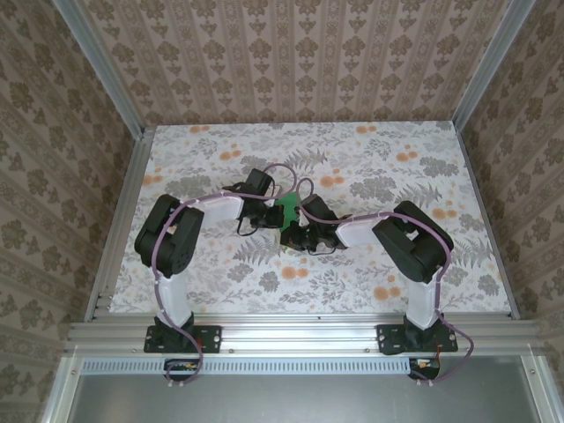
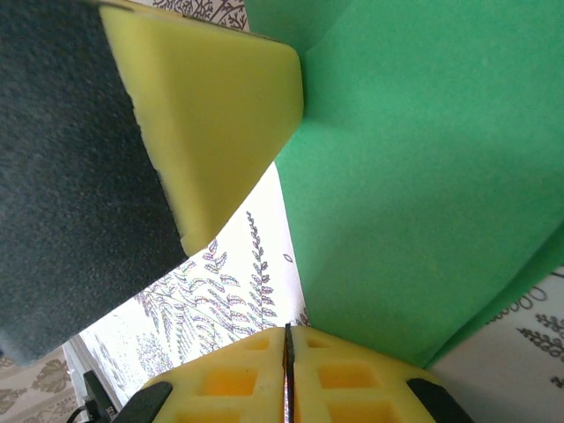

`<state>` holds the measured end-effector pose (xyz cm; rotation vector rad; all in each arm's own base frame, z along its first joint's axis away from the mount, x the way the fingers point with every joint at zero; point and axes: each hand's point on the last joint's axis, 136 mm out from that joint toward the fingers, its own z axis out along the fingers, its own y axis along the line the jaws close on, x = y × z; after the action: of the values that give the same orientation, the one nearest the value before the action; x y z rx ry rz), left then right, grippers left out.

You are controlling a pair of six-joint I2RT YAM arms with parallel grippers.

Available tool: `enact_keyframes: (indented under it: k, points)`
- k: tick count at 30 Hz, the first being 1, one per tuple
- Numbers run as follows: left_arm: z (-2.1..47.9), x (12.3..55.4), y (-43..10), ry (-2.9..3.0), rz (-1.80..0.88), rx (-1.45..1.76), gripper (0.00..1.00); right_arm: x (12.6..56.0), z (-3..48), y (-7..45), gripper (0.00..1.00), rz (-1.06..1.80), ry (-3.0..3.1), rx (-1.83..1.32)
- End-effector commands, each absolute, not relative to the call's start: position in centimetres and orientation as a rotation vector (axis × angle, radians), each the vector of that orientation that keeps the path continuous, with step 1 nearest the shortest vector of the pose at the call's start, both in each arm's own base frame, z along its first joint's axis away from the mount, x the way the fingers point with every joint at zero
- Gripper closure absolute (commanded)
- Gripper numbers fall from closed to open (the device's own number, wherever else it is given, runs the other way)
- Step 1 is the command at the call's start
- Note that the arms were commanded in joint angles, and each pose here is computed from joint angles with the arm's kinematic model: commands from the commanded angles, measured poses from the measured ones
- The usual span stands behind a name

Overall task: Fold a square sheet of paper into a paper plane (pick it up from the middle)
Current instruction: Third fold the triangle at the center of the table.

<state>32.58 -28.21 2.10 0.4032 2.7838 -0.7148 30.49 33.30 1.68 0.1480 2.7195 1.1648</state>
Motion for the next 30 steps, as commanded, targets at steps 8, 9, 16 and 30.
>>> enact_keyframes:
  k: [8,9,16,30]
  points:
    - [-1.0,30.9,-26.6,2.9,-0.599,0.405,1.0,30.4,4.1,33.3,0.87,1.198,2.688,0.126]
    - [-1.0,30.9,-26.6,2.899,-0.601,0.405,1.0,30.2,3.8,33.2,0.87,1.194,2.698,0.126]
    - [-0.9,31.0,-26.7,2.896,-0.605,0.407,1.0,28.8,0.6,32.4,0.88,1.132,2.801,0.169]
    - [-0.7,31.0,-26.7,2.895,-0.605,0.407,1.0,29.6,5.8,31.0,0.86,1.081,2.732,0.092]
